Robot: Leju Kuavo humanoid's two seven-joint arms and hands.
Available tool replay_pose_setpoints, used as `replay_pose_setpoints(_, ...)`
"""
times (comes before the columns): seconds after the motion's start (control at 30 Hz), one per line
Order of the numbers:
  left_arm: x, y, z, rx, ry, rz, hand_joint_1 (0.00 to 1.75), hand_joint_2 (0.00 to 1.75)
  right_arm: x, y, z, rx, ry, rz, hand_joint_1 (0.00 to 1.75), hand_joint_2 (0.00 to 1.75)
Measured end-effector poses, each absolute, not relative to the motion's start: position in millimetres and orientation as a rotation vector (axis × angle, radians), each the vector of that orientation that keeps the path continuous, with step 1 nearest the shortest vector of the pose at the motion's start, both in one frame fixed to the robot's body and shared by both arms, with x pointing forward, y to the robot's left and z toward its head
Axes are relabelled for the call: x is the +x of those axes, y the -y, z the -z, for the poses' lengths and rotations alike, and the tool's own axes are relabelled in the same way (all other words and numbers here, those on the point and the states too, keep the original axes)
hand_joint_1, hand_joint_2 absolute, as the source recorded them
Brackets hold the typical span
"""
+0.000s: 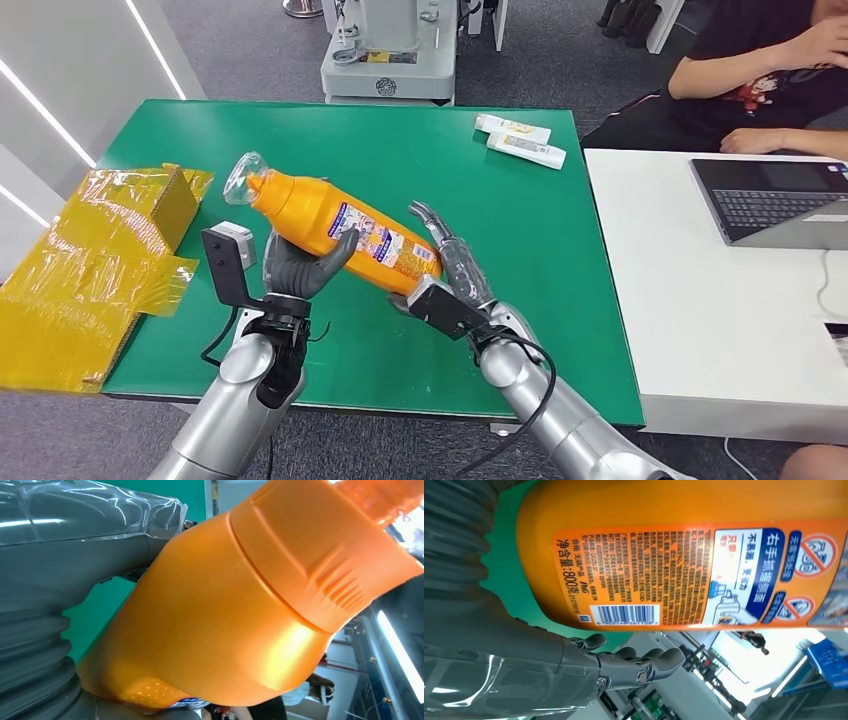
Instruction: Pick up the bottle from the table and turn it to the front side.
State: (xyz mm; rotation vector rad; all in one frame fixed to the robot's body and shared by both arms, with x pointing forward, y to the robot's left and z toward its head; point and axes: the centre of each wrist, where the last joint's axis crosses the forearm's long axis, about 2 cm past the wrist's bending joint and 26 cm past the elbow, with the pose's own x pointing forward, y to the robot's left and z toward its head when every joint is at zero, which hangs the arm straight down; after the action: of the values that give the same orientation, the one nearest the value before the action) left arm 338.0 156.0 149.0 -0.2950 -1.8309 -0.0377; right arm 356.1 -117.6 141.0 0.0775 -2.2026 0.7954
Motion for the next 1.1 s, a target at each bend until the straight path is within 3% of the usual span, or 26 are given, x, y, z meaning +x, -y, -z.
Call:
replay_pose_setpoints(0.33, 337.9, -156.4, -148.7, -0.286, 1.830, 0.025, 1.75, 1.75, 345.8, 120.5, -148.7, 0.044, 2.260, -0.747, 0.00, 1.75)
replay_pose_setpoints(0.7, 332.9, -169.8, -136.5, -0.206, 1.809, -0.016, 1.75, 1.75, 306.7, 111.6, -179.5, 0.045, 2.319, -0.487, 0.00, 1.75)
replay_pose_setpoints(1.1, 333.7, -182.4, -140.1, -0.123, 1.830, -0.027, 1.75, 1.75, 267.7, 134.3, -196.3, -0.028, 2.380, -0.281, 0.00, 1.75)
